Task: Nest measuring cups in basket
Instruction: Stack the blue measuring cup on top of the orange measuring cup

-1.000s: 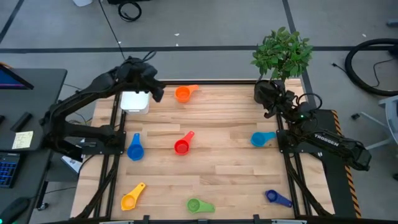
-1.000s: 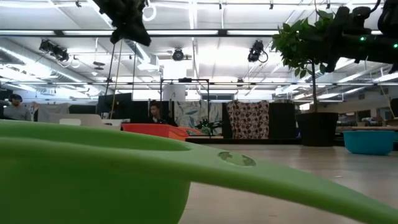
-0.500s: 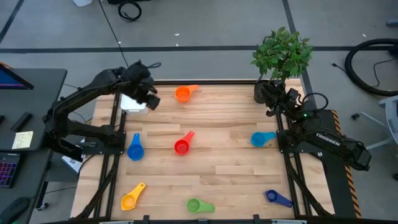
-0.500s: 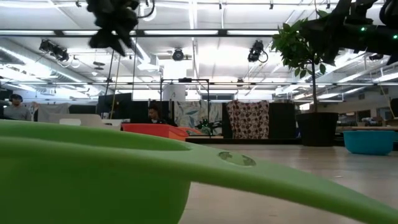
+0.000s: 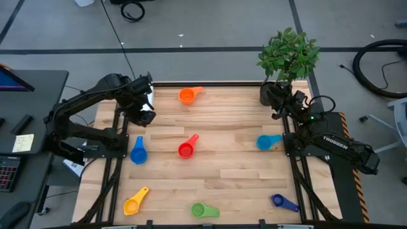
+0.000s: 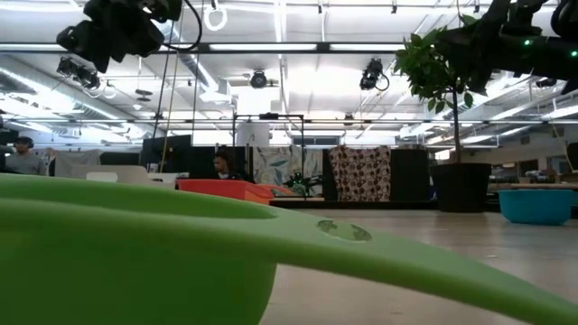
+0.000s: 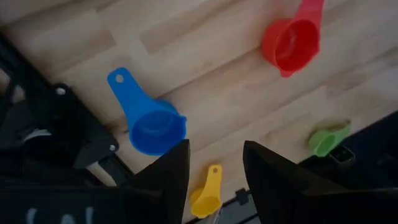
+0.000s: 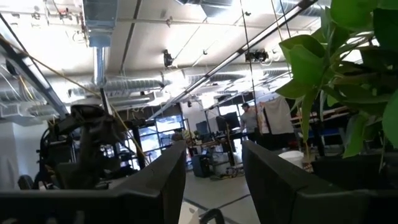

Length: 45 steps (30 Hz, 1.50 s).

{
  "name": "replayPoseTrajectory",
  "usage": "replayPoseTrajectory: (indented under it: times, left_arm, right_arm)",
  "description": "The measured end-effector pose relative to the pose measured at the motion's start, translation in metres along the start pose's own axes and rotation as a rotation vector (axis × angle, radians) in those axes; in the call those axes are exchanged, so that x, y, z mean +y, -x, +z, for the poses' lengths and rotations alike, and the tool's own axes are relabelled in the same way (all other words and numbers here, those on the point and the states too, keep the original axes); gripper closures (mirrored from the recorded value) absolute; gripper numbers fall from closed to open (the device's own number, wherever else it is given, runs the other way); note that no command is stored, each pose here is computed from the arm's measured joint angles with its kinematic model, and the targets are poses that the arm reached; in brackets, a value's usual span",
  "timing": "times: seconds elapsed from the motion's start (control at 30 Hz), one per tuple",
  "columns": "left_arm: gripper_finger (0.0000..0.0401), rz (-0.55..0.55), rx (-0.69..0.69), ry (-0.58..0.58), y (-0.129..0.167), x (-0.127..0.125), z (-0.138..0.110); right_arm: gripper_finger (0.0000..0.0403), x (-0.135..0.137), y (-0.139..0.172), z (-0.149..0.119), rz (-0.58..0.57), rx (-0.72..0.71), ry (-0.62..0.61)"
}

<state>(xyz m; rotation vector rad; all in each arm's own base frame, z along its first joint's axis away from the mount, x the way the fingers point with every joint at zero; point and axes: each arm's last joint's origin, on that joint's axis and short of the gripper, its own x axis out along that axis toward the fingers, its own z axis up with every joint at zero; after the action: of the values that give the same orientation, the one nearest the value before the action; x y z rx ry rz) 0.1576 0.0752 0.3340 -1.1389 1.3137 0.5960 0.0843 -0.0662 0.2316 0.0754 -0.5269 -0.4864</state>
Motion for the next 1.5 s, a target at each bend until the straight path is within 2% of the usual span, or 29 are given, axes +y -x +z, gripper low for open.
replayPoseTrajectory:
  times: [0.2,0.5,0.73,0.97,1.23,1.4,1.5]
  left_arm:
    - [0.0245,0.028,0.022,-0.009,-0.006,-0.013,-0.012]
    - [0.0245,0.109,-0.017,0.001,-0.013,-0.025,-0.028]
    - [0.0245,0.138,-0.027,0.062,-0.018,-0.032,-0.039]
    - [0.0245,0.254,0.046,0.092,-0.062,-0.028,-0.053]
    - [0.0245,0.136,0.02,0.068,-0.119,-0.034,-0.058]
    - [0.0245,0.169,0.011,0.152,-0.141,-0.027,-0.067]
    - [0.0245,0.194,0.03,0.16,-0.147,-0.025,-0.074]
  right_arm:
    - [0.0241,0.004,-0.009,0.018,-0.003,0.007,0.068]
    - [0.0241,0.013,-0.034,0.06,-0.054,0.27,0.146]
    - [0.0241,0.021,-0.055,0.091,-0.006,0.266,0.168]
    - [0.0241,0.023,-0.069,0.104,0.012,0.262,0.212]
    - [0.0241,0.023,-0.075,0.105,0.018,0.273,0.221]
    - [0.0241,0.023,-0.075,0.105,0.037,0.274,0.21]
    - [0.0241,0.023,-0.075,0.105,0.045,0.275,0.209]
